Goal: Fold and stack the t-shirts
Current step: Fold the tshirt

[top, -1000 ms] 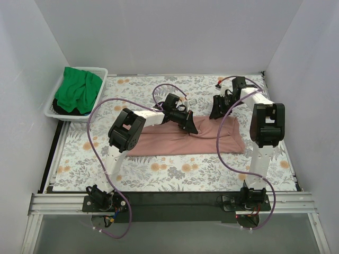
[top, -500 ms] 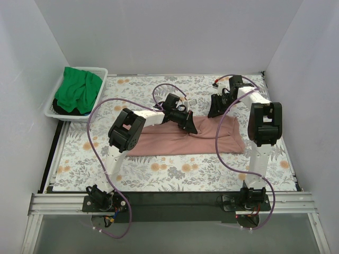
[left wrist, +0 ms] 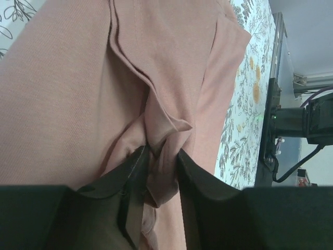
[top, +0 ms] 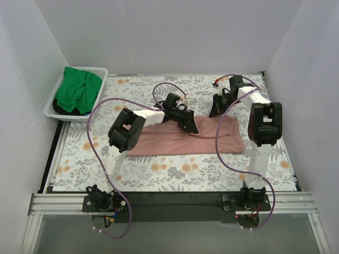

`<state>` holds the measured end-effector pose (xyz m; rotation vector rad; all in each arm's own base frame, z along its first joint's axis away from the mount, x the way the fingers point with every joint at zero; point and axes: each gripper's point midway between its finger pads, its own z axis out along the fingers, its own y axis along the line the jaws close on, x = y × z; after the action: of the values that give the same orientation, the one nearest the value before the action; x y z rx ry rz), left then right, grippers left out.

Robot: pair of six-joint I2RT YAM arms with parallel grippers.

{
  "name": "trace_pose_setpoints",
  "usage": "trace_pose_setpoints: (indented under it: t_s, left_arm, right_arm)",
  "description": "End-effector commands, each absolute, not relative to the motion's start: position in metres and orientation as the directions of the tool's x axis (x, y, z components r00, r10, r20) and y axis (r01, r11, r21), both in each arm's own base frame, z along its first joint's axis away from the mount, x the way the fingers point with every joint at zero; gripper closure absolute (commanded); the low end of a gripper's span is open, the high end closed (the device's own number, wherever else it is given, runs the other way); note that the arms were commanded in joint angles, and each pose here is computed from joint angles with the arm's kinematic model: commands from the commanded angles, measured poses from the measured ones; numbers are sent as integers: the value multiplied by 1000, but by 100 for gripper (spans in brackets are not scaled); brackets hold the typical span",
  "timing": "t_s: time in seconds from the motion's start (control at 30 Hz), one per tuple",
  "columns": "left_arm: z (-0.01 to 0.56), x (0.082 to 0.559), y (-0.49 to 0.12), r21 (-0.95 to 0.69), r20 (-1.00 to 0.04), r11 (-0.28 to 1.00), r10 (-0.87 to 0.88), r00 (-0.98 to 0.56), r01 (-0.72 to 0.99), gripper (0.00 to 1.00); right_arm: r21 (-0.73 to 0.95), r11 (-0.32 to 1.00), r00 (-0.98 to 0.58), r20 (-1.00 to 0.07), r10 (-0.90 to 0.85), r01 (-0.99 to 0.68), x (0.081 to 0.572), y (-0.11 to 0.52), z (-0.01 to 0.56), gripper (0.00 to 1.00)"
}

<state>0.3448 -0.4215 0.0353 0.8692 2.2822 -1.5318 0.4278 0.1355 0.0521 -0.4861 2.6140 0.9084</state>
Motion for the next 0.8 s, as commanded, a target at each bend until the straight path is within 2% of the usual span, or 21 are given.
trace_pose_setpoints:
  t_s: [0.0, 0.43, 0.47, 0.5, 0.63, 0.77]
  left_arm:
    - [89, 363, -425, -686, -628, 236, 287, -724, 688, 71]
    - [104, 383, -420, -692, -640, 255, 215, -737, 675, 67]
    - [107, 384, -419, -696, -641, 245, 210, -738, 675, 69]
    - [109, 384, -419, -707, -634, 237, 207, -745, 667, 78]
    - [120, 377, -416, -719, -637, 189, 207, -743, 669, 100]
    - [127, 366, -412, -720, -641, 168, 211, -738, 674, 100]
  right_arm:
    - [529, 710, -854, -480, -203, -466, 432, 139, 79, 99]
    - [514, 713, -835, -518, -186, -478, 431, 129, 99, 99]
    - [516, 712, -837, -515, -186, -476, 430, 128, 100, 99]
    - [517, 711, -836, -516, -185, -477, 429, 128, 101, 99]
    - [511, 712, -829, -529, -182, -482, 422, 124, 113, 99]
    - [510, 712, -828, -531, -181, -483, 409, 119, 122, 99]
